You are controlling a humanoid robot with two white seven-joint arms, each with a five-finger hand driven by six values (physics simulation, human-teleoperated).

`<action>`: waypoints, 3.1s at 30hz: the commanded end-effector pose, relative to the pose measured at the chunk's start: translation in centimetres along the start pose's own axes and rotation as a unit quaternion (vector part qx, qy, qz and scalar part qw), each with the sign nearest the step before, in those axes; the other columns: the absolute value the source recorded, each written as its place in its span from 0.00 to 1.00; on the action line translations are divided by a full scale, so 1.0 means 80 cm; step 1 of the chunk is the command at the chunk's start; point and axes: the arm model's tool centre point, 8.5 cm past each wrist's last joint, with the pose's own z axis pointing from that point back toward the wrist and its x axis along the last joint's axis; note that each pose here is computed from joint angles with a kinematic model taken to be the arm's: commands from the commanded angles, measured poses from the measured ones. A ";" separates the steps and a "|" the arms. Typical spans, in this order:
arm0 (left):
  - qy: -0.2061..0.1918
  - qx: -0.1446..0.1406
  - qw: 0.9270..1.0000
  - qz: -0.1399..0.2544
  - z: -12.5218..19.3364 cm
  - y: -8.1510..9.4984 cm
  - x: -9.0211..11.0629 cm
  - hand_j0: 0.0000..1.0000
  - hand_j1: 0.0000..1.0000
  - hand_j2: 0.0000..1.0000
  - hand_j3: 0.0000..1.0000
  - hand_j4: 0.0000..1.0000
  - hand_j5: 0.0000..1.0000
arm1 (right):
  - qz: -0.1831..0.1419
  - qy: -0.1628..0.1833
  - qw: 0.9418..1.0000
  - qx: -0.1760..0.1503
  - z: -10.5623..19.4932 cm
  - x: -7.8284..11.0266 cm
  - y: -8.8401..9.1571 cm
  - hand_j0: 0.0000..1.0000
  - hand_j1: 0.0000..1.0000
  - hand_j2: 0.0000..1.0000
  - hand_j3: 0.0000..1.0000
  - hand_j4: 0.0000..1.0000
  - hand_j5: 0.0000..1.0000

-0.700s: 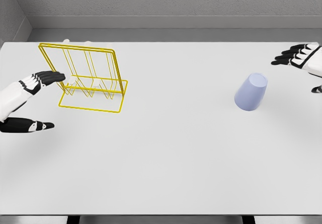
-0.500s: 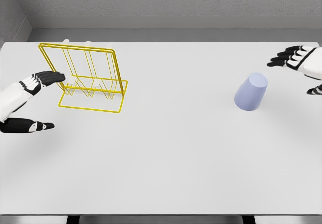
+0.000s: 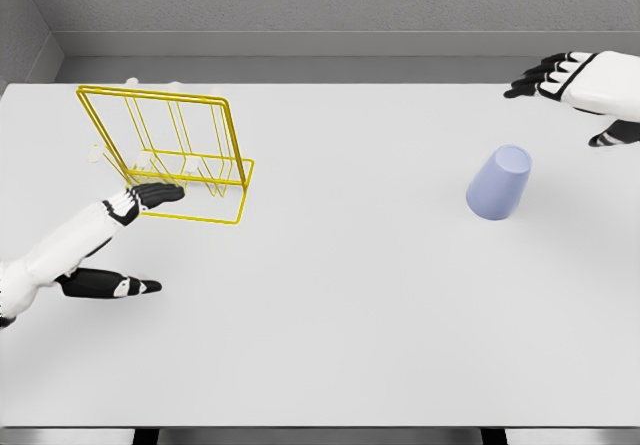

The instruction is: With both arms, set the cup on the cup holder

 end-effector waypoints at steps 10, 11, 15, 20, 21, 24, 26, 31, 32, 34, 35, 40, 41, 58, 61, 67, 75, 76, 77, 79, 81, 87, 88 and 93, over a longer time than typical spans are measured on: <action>-0.050 0.003 0.990 0.129 -0.043 -0.061 0.017 1.00 1.00 1.00 1.00 1.00 1.00 | -0.034 -0.008 0.995 0.088 -0.059 -0.003 0.076 1.00 1.00 1.00 1.00 1.00 1.00; -0.060 0.003 0.988 0.139 -0.052 -0.060 0.020 1.00 1.00 1.00 1.00 1.00 1.00 | -0.040 -0.002 0.995 0.095 -0.063 -0.007 0.085 1.00 1.00 1.00 1.00 1.00 1.00; -0.097 -0.016 0.976 0.196 -0.077 -0.065 0.031 1.00 1.00 1.00 1.00 1.00 1.00 | -0.052 -0.007 0.994 0.094 -0.084 -0.004 0.095 1.00 1.00 1.00 1.00 1.00 1.00; -0.104 -0.045 0.960 0.256 -0.099 -0.083 0.037 1.00 1.00 1.00 1.00 1.00 1.00 | -0.047 -0.005 0.994 0.101 -0.085 -0.004 0.098 1.00 1.00 1.00 1.00 1.00 1.00; -0.091 -0.040 0.955 0.280 -0.104 -0.087 0.034 1.00 1.00 1.00 1.00 1.00 1.00 | -0.047 -0.006 0.994 0.102 -0.086 -0.003 0.099 1.00 1.00 1.00 1.00 1.00 1.00; -0.037 -0.035 0.939 0.339 -0.105 -0.092 0.018 1.00 1.00 1.00 1.00 1.00 1.00 | -0.049 -0.007 0.993 0.110 -0.088 -0.002 0.106 1.00 1.00 1.00 1.00 1.00 1.00; -0.011 -0.031 0.938 0.344 -0.099 -0.096 -0.001 1.00 1.00 1.00 1.00 1.00 1.00 | -0.046 -0.011 0.993 0.109 -0.089 0.001 0.104 1.00 1.00 1.00 1.00 1.00 1.00; 0.028 -0.006 0.928 0.371 -0.093 -0.104 -0.037 1.00 1.00 1.00 1.00 1.00 1.00 | -0.046 -0.018 0.993 0.105 -0.098 0.006 0.103 1.00 1.00 1.00 1.00 1.00 1.00; 0.034 -0.003 0.927 0.373 -0.092 -0.106 -0.043 1.00 1.00 1.00 1.00 1.00 1.00 | -0.046 -0.019 0.993 0.104 -0.099 0.008 0.102 1.00 1.00 1.00 1.00 1.00 1.00; 0.034 -0.005 0.928 0.372 -0.092 -0.107 -0.043 1.00 1.00 1.00 1.00 1.00 1.00 | -0.039 -0.027 0.994 0.099 -0.102 0.015 0.097 1.00 1.00 1.00 1.00 1.00 1.00; 0.034 -0.006 0.928 0.370 -0.092 -0.107 -0.042 1.00 1.00 1.00 1.00 1.00 1.00 | -0.037 -0.028 0.994 0.098 -0.102 0.016 0.096 1.00 1.00 1.00 1.00 1.00 1.00; 0.041 -0.017 0.926 0.374 -0.092 -0.118 -0.045 1.00 1.00 1.00 1.00 1.00 1.00 | -0.037 -0.029 0.994 0.100 -0.102 0.016 0.097 0.94 0.94 0.94 0.94 0.94 0.94; 0.040 -0.017 0.926 0.375 -0.093 -0.119 -0.044 1.00 1.00 1.00 1.00 1.00 1.00 | -0.037 -0.029 0.994 0.101 -0.103 0.017 0.098 0.93 0.93 0.93 0.93 0.93 0.93; 0.042 -0.013 0.918 0.393 -0.100 -0.135 -0.046 1.00 1.00 1.00 1.00 1.00 1.00 | -0.042 -0.033 0.992 0.116 -0.104 0.020 0.112 0.79 0.79 0.79 0.79 0.79 0.79; 0.049 -0.013 0.918 0.393 -0.098 -0.136 -0.051 1.00 1.00 1.00 1.00 1.00 1.00 | -0.043 -0.035 0.991 0.119 -0.105 0.022 0.116 0.75 0.75 0.75 0.75 0.75 0.75; 0.078 -0.025 0.913 0.399 -0.100 -0.140 -0.056 1.00 1.00 1.00 1.00 1.00 1.00 | -0.044 -0.038 0.991 0.124 -0.106 0.024 0.120 0.72 0.72 0.72 0.72 0.72 0.72; 0.076 -0.024 0.914 0.398 -0.102 -0.137 -0.057 1.00 1.00 1.00 1.00 1.00 1.00 | -0.043 -0.036 0.991 0.119 -0.105 0.023 0.115 0.66 0.66 0.66 0.66 0.66 0.66; 0.076 -0.024 0.914 0.398 -0.102 -0.137 -0.057 1.00 1.00 1.00 1.00 1.00 1.00 | -0.043 -0.036 0.991 0.117 -0.104 0.022 0.114 0.63 0.63 0.63 0.63 0.63 0.63; 0.076 -0.024 0.914 0.398 -0.102 -0.137 -0.057 1.00 1.00 1.00 1.00 1.00 1.00 | -0.043 -0.037 0.992 0.116 -0.104 0.023 0.112 0.63 0.63 0.63 0.63 0.63 0.63; 0.075 -0.024 0.914 0.398 -0.102 -0.137 -0.056 1.00 1.00 1.00 1.00 1.00 1.00 | -0.041 -0.035 0.992 0.112 -0.101 0.020 0.107 0.60 0.60 0.60 0.60 0.60 0.60; 0.076 -0.024 0.914 0.398 -0.102 -0.138 -0.056 1.00 1.00 1.00 1.00 1.00 1.00 | -0.035 -0.039 0.993 0.108 -0.101 0.024 0.101 0.59 0.59 0.59 0.59 0.59 0.59; 0.072 -0.024 0.914 0.398 -0.103 -0.136 -0.054 1.00 1.00 1.00 1.00 1.00 1.00 | -0.003 -0.049 0.995 0.089 -0.092 0.035 0.073 0.57 0.57 0.57 0.57 0.57 0.57; 0.072 -0.023 0.915 0.397 -0.103 -0.136 -0.054 1.00 1.00 1.00 1.00 1.00 1.00 | 0.002 -0.055 0.995 0.085 -0.092 0.040 0.069 0.57 0.57 0.57 0.57 0.57 0.57; 0.069 -0.022 0.915 0.397 -0.105 -0.136 -0.053 1.00 1.00 1.00 1.00 1.00 1.00 | 0.045 -0.081 0.994 0.060 -0.087 0.069 0.036 0.55 0.55 0.55 0.55 0.55 0.55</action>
